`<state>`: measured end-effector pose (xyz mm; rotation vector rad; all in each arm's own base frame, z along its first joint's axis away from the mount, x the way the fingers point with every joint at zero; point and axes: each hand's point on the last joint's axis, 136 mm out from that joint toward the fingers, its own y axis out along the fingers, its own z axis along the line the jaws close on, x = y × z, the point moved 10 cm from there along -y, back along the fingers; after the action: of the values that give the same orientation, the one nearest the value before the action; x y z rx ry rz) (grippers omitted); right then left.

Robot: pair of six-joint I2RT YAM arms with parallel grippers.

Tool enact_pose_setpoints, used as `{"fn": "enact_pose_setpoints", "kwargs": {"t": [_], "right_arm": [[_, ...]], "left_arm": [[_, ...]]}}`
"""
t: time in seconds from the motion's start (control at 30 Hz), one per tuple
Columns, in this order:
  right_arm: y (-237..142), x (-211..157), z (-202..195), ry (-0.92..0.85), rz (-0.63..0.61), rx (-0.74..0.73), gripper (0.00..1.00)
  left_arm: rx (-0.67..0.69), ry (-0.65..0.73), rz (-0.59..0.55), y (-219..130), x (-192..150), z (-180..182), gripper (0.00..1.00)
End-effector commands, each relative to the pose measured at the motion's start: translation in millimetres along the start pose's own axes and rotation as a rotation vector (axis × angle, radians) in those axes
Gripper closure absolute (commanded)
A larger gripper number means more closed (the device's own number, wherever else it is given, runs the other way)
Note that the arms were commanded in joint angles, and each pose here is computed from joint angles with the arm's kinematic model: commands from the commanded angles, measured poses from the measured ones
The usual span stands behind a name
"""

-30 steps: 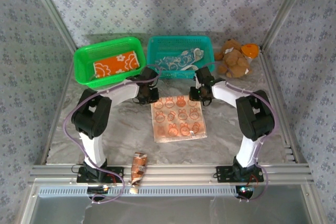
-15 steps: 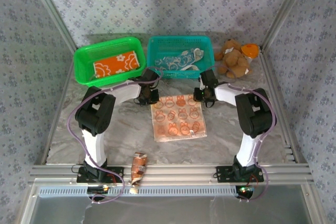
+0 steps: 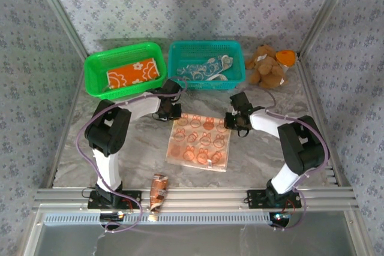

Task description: Fold and stack the towels

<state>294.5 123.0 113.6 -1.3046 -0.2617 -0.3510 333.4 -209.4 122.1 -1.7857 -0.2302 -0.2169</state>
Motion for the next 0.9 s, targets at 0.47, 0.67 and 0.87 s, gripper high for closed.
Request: {"fn": "enact_pose_setpoints", "kwargs": {"t": [0.47, 0.67, 0.87], "right_arm": [[-15, 32, -5, 0.107, 0.035, -0.076, 0.54], [-1, 34, -14, 0.182, 0.050, -0.084, 0.53], [5, 38, -13, 0.206, 0.052, -0.077, 0.53]], "left_arm": [[-0.057, -0.023, -0.038, -31, 32, -17, 0.64], [-0.040, -0.026, -0.001, -12, 38, -18, 0.60], [-0.035, -0.031, 0.027, 0, 36, -17, 0.60]]}}
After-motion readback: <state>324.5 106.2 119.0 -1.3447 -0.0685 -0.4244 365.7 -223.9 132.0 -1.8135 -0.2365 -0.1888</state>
